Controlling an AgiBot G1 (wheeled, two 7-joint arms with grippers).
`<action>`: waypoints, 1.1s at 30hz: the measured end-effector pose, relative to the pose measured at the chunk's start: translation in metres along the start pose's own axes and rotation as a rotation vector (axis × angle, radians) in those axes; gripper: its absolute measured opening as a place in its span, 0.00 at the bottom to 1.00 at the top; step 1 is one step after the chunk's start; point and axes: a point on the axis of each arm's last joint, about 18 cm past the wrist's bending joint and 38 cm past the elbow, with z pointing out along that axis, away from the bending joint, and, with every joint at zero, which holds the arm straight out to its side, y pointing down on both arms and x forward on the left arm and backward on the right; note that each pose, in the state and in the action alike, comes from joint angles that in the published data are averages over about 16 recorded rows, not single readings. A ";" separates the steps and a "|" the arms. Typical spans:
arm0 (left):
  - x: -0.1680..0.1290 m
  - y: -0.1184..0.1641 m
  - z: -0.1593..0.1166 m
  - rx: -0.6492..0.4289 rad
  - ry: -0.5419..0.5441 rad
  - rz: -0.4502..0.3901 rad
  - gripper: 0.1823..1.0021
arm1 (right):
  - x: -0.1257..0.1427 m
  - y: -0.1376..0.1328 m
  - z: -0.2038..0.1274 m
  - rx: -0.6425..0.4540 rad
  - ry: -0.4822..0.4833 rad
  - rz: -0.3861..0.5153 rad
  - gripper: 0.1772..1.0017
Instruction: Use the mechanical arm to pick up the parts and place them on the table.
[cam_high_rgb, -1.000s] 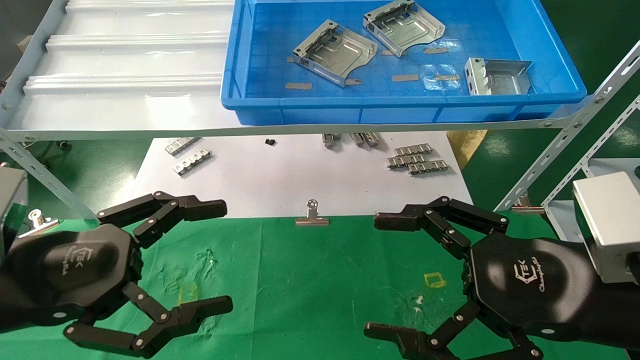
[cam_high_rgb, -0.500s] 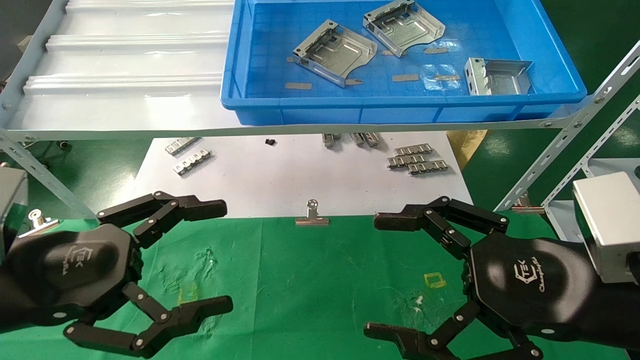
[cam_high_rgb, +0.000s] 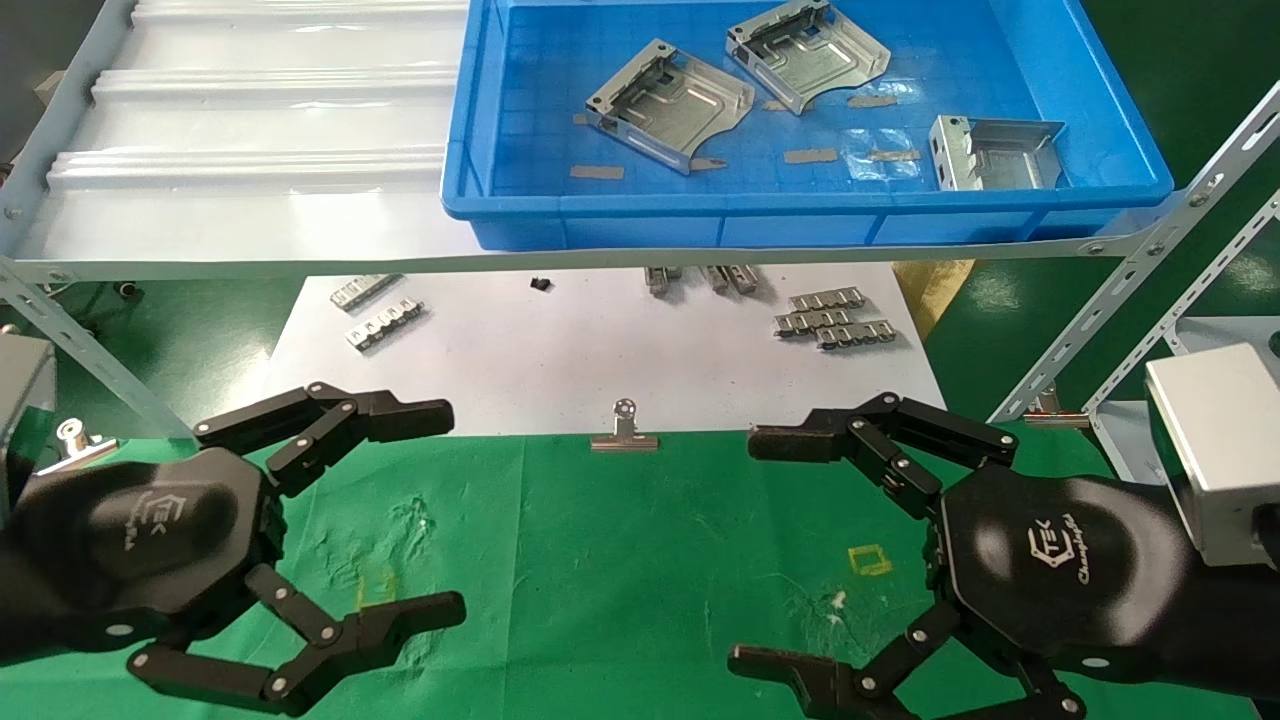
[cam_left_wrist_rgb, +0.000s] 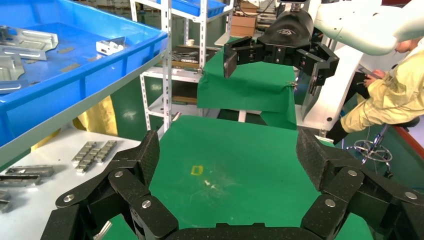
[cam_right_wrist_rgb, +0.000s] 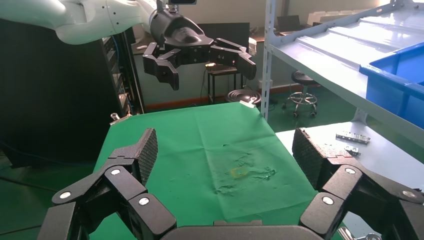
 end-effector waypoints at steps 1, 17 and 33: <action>0.000 0.000 0.000 0.000 0.000 0.000 1.00 | 0.000 0.000 0.000 0.000 0.000 0.000 1.00; 0.000 0.000 0.000 0.000 0.000 0.000 0.96 | 0.000 0.000 0.000 0.000 0.000 0.000 1.00; 0.000 0.000 0.000 0.000 0.000 0.000 0.68 | 0.000 0.000 0.000 0.000 0.001 -0.002 1.00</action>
